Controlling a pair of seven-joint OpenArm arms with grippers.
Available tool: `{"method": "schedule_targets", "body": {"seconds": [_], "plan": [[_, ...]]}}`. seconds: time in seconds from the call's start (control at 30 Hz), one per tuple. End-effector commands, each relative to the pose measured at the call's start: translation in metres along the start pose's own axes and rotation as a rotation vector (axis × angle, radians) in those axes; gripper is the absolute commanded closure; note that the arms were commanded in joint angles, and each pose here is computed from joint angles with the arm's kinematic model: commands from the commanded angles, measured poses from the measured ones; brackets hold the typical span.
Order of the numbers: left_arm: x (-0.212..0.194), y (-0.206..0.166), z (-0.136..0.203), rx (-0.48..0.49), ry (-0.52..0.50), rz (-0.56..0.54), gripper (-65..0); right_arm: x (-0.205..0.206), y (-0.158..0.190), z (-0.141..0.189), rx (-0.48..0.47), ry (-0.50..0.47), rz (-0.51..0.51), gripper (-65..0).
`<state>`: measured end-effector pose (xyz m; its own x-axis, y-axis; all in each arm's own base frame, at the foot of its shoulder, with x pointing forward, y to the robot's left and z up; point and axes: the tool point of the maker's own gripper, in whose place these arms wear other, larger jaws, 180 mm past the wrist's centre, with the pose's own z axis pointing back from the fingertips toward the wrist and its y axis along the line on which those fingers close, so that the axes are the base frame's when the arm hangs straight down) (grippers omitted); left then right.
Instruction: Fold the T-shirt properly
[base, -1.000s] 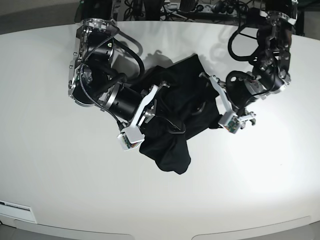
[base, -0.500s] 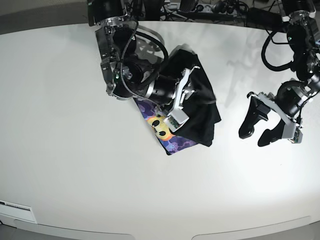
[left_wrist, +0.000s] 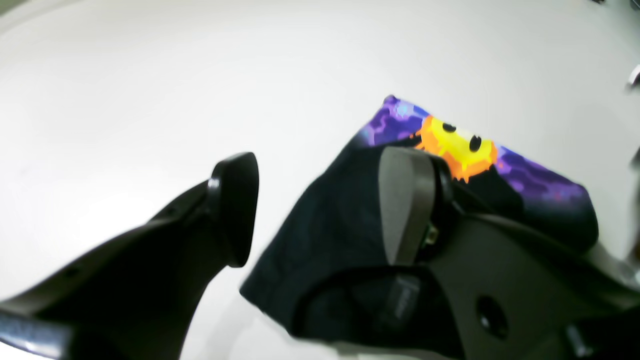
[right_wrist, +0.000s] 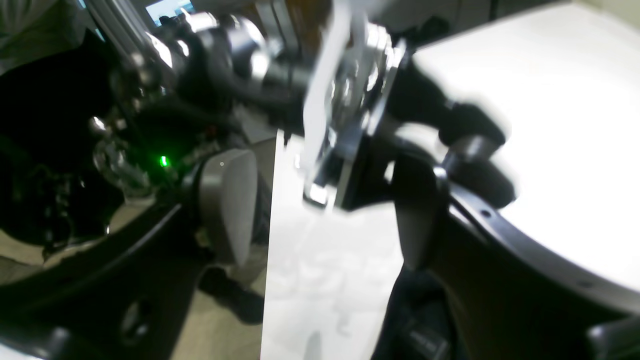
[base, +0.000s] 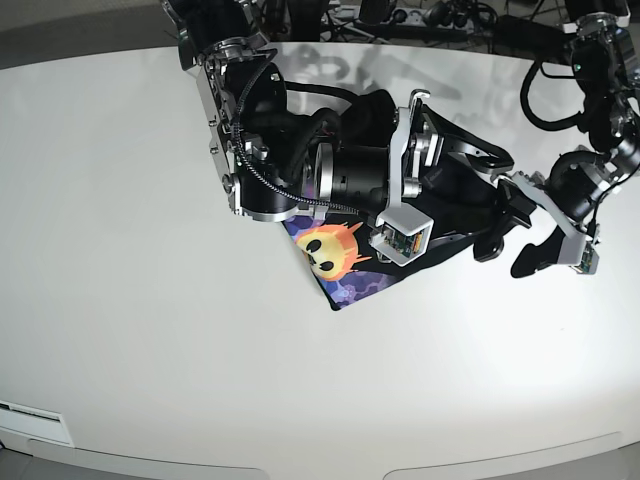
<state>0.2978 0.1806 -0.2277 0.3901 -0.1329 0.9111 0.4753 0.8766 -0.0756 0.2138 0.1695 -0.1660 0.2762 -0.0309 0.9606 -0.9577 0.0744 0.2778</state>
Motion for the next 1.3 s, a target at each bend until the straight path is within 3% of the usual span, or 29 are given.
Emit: {"method": "schedule_targets", "body": {"seconds": [0.0,0.03,0.1,0.13,0.17,0.2,0.3,0.47,0.8,0.97,1.07,1.27], "plan": [[0.014,0.0,0.003,-0.005,-0.044,-0.026,-38.8,0.016,0.003,0.0,0.006,-0.045,0.038,-37.1],[0.011,-0.001,0.004,-0.006,-0.039,-0.022,-36.8,0.014,-0.001,0.0,-0.014,-0.029,0.051,-28.8],[0.008,-0.002,0.004,-0.008,-0.029,-0.018,-26.3,0.005,-0.013,0.002,-0.075,0.022,0.082,-1.7],[0.006,-0.002,0.005,-0.009,-0.025,-0.016,-15.7,0.0,-0.02,0.004,-0.112,0.051,0.098,0.0],[0.005,-0.002,0.005,-0.009,-0.023,-0.015,-3.6,-0.003,-0.027,0.006,-0.147,0.07,0.109,0.0],[0.005,-0.003,0.005,-0.009,-0.022,-0.014,0.0,-0.005,-0.034,0.01,-0.178,0.084,0.118,0.0],[0.005,-0.003,0.005,-0.01,-0.024,-0.016,0.0,-0.009,-0.051,0.021,-0.255,0.103,0.136,0.0],[0.006,-0.005,0.005,-0.023,-0.026,-0.033,0.0,-0.041,-0.068,0.039,-0.354,0.232,0.11,0.0],[0.008,-0.006,0.006,-0.035,-0.027,-0.062,0.0,-0.11,-0.028,0.047,-0.332,0.274,-0.082,0.0],[0.009,-0.006,0.006,-0.036,-0.031,-0.064,0.0,-0.117,-0.018,0.047,-0.334,0.245,-0.121,0.0],[0.01,-0.006,0.006,-0.036,-0.038,-0.064,0.0,-0.109,-0.008,0.04,-0.283,0.189,-0.161,0.0],[0.011,-0.005,0.006,-0.036,-0.041,-0.064,0.0,-0.107,0.011,0.022,-0.201,0.242,-0.099,0.0]]}}
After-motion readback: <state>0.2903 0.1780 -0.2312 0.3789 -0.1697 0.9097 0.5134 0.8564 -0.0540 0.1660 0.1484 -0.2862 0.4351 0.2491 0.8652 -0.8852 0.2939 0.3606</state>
